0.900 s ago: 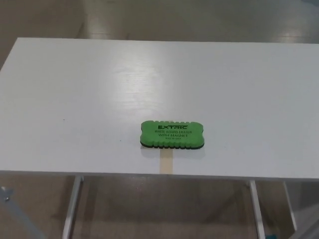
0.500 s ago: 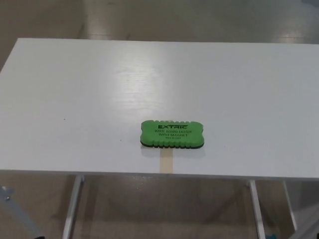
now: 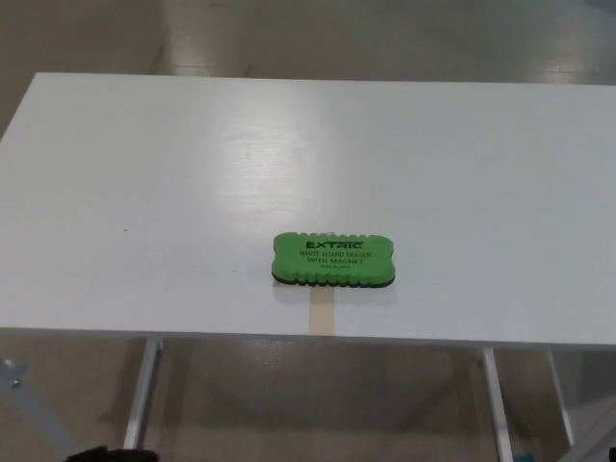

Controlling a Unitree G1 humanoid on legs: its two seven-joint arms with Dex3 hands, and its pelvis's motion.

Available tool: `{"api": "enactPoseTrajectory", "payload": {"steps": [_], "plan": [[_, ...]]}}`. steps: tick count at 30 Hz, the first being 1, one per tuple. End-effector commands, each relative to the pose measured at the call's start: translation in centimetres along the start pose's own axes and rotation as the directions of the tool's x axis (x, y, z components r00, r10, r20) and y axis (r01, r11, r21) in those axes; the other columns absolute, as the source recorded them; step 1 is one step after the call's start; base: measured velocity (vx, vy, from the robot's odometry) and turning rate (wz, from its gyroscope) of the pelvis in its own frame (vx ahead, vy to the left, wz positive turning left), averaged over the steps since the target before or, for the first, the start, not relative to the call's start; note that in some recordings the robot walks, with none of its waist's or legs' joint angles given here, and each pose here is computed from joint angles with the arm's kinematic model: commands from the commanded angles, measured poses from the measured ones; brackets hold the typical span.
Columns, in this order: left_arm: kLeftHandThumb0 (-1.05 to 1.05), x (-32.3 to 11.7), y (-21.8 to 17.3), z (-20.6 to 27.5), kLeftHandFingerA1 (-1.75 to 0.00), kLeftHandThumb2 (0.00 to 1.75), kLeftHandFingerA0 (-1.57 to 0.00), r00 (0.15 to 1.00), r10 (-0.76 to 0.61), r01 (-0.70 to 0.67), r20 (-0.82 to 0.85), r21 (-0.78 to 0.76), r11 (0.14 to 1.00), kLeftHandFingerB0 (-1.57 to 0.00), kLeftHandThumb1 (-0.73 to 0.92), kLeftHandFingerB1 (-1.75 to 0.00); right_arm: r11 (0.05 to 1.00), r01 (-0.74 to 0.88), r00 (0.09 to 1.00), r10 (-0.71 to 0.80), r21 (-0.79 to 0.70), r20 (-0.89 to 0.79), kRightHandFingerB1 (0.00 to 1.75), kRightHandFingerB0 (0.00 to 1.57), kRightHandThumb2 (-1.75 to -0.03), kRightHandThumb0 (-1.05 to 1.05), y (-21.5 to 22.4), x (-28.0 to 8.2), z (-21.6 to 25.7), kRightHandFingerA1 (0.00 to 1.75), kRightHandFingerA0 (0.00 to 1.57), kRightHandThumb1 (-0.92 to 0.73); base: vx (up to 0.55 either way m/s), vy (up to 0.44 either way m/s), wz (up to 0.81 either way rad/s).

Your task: Use the left hand to press on the green eraser and wipe the desk from center to the left and then back to center.

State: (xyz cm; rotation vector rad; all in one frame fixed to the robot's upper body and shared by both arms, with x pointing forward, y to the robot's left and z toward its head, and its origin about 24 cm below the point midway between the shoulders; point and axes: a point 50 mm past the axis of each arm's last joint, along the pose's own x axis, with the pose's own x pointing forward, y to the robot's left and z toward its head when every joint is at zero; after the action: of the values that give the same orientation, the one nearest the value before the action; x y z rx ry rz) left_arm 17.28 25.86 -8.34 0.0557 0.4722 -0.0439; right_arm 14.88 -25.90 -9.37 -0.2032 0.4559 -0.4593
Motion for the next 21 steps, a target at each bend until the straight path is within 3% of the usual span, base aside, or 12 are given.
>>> {"api": "enactPoseTrajectory", "payload": {"steps": [1,7,15,17,21], "plan": [[-0.28,-1.1,-6.8,4.1,-0.86,0.61,-0.93,0.472,-0.879,0.881,-0.061,0.013,0.472,-0.92,0.72,-0.62,0.999,0.014,1.0,-0.014,0.034,0.01,0.45,0.47,-0.6,-0.24,-0.4,-0.3,-0.2,0.54,0.77,-0.68,0.0,0.0,0.0],[-0.28,-1.7,-10.6,8.5,-0.95,0.61,-0.9,0.304,-0.953,0.944,-0.01,0.142,0.299,-0.89,0.73,-0.68,0.999,0.011,1.0,-0.012,0.037,0.008,0.45,0.49,-0.59,-0.24,-0.4,-0.2,-0.2,0.54,0.77,-0.68,0.0,0.0,0.0],[-0.28,-2.9,-13.9,13.9,-1.01,0.61,-0.87,0.165,-0.985,0.957,0.057,0.234,0.174,-0.87,0.74,-0.73,0.999,0.004,1.0,-0.004,0.039,0.01,0.46,0.5,-0.6,-0.24,-0.3,-0.2,-0.2,0.55,0.77,-0.69,0.0,0.0,0.0],[-0.28,-3.6,-15.2,16.0,-1.04,0.61,-0.85,0.113,-0.989,0.939,0.096,0.315,0.138,-0.85,0.76,-0.76,1.0,-0.003,1.0,0.003,0.03,0.017,0.46,0.49,-0.59,-0.24,-0.5,-0.3,-0.2,0.55,0.76,-0.69,0.0,0.0,0.0],[-0.28,-4.4,-16.5,18.7,-1.07,0.62,-0.84,0.068,-0.985,0.9,0.16,0.417,0.13,-0.84,0.77,-0.77,1.0,-0.01,1.0,0.01,0.028,0.021,0.46,0.5,-0.6,-0.24,-0.4,-0.2,0.1,0.55,0.76,-0.68,0.0,0.0,0.0]]}}
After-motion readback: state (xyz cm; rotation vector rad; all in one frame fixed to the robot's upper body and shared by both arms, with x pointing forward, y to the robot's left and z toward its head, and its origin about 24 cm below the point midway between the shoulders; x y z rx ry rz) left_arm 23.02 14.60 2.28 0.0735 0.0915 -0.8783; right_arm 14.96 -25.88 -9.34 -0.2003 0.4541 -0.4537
